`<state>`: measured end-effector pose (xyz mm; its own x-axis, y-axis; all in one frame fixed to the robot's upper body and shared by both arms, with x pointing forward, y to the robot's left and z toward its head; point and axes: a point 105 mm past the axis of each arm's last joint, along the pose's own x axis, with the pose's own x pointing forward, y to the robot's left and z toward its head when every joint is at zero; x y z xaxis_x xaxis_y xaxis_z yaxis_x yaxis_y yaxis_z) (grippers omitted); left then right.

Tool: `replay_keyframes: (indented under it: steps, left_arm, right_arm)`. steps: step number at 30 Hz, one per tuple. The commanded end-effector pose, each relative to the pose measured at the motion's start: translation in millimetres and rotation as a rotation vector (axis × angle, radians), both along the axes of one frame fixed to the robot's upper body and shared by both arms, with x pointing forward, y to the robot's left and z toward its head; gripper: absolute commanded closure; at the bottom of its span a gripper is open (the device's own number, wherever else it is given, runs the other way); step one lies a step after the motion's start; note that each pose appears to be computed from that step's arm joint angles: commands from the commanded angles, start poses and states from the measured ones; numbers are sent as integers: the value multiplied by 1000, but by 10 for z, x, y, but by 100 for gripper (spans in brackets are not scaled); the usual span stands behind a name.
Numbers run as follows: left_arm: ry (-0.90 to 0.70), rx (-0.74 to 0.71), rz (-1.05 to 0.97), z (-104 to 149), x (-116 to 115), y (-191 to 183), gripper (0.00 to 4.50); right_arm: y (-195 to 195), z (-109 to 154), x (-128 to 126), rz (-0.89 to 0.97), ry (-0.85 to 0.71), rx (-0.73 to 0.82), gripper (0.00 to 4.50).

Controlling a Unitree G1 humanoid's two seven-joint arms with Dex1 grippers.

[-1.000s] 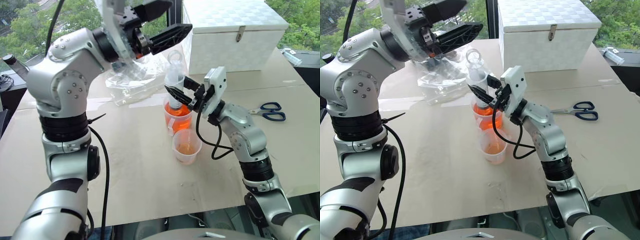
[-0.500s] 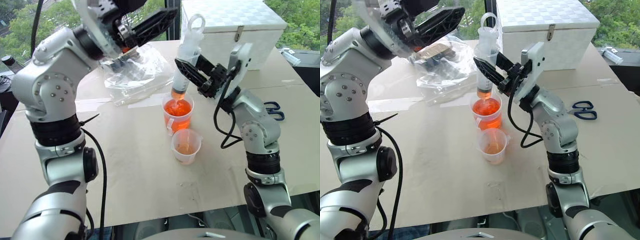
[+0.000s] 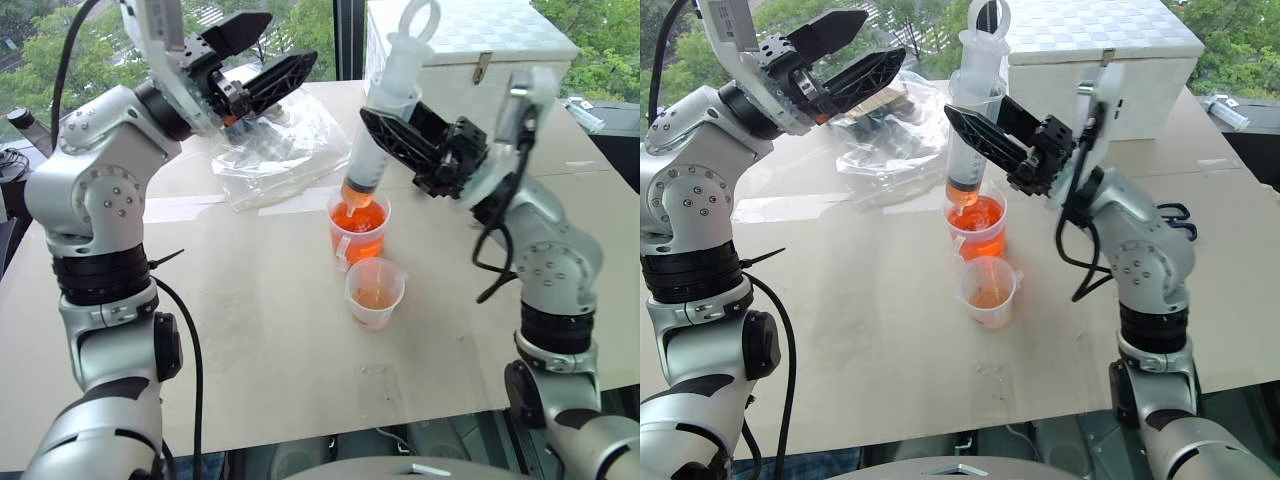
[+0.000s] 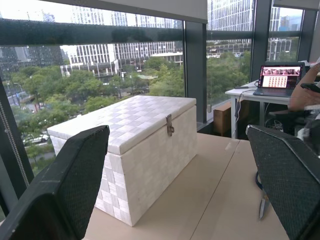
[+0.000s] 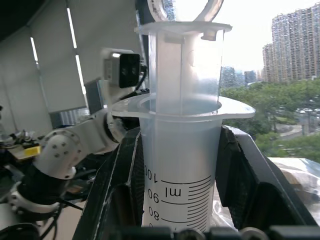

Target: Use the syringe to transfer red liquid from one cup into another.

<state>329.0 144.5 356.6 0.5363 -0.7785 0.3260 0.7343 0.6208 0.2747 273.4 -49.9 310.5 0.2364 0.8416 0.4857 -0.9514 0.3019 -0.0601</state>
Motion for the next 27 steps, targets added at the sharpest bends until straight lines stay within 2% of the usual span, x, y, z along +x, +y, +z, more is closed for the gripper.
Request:
replay_keyframes:
  steps: [1,7,10,16,27]
  left_arm:
    - [-76,-6,-45,193,-152,-47,3]
    - [-25,50,-303,144,-471,-333,3]
    - [0,75,-430,128,-637,-406,3]
    - [7,113,-507,123,-718,-529,3]
    - [78,173,-646,-51,-958,-752,3]
  right_arm:
    - [-91,-7,-226,69,-40,-27,301]
    - [-108,-344,-421,137,-27,-192,301]
    - [-102,-450,-480,169,-16,-220,301]
    - [-60,-565,-441,117,-36,-253,301]
    - [-11,-684,-345,28,-29,-261,301]
